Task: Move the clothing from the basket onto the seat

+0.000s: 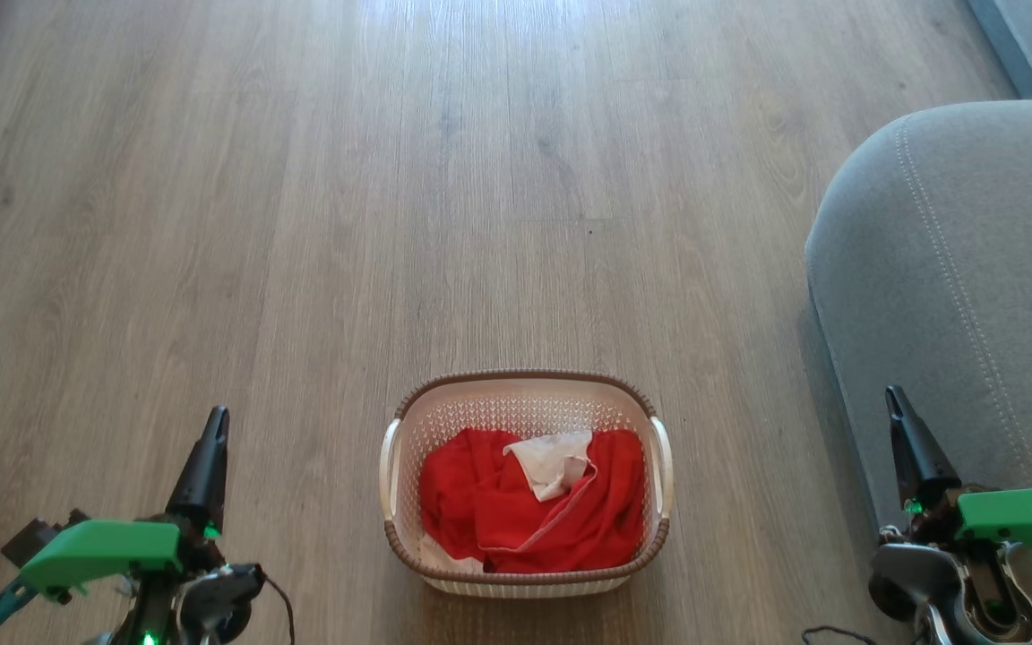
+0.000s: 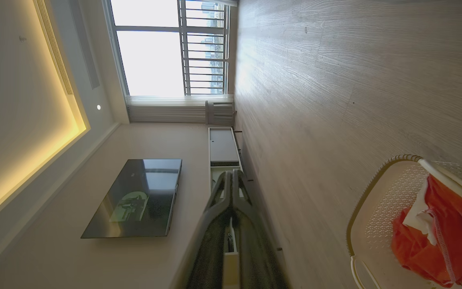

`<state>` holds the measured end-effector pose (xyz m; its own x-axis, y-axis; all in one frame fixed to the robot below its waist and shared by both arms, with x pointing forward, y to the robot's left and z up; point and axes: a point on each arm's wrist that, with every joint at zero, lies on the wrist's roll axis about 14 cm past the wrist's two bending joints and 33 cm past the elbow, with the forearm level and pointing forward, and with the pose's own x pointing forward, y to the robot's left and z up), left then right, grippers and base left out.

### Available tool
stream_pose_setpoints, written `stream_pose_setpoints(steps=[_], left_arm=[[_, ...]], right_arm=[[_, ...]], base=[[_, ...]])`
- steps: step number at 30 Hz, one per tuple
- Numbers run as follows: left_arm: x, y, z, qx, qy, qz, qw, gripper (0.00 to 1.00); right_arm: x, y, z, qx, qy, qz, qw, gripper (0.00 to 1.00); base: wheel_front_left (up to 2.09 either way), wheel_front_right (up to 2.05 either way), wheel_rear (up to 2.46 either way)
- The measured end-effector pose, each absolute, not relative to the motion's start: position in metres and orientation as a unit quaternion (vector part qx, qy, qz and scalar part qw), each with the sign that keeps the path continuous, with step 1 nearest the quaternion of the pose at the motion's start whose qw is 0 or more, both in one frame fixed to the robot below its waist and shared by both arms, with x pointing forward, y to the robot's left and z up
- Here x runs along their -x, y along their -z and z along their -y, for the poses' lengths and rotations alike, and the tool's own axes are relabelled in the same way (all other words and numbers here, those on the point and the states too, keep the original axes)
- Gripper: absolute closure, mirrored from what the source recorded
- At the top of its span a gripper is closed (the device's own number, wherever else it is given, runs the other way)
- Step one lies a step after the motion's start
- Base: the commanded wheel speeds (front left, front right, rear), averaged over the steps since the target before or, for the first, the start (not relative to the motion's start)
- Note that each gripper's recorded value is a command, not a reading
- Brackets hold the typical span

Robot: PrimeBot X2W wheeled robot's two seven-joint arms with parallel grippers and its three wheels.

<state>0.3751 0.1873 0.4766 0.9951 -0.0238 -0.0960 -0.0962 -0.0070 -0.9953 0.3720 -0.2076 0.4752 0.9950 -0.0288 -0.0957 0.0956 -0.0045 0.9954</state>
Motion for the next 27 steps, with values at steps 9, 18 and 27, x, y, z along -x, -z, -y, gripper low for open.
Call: stream_pose_setpoints(steps=[9, 18, 27], left_arm=[[-0.3751, -0.4766, -0.1873, 0.709, -0.026, -0.042, 0.703, 1.00], [-0.3751, -0.4766, -0.1873, 0.709, -0.026, -0.042, 0.703, 1.00], [-0.3751, -0.4766, -0.1873, 0.709, -0.026, -0.042, 0.703, 1.00]], right_arm=[[-0.3720, -0.4752, 0.2076, -0.707, 0.044, -0.024, 0.705, 1.00], [-0.3720, -0.4752, 0.2076, -0.707, 0.044, -0.024, 0.705, 1.00], [-0.3720, -0.4752, 0.2076, -0.707, 0.044, -0.024, 0.705, 1.00]], base=[[0.00, 0.00, 0.00], [0.00, 0.00, 0.00], [0.00, 0.00, 0.00]])
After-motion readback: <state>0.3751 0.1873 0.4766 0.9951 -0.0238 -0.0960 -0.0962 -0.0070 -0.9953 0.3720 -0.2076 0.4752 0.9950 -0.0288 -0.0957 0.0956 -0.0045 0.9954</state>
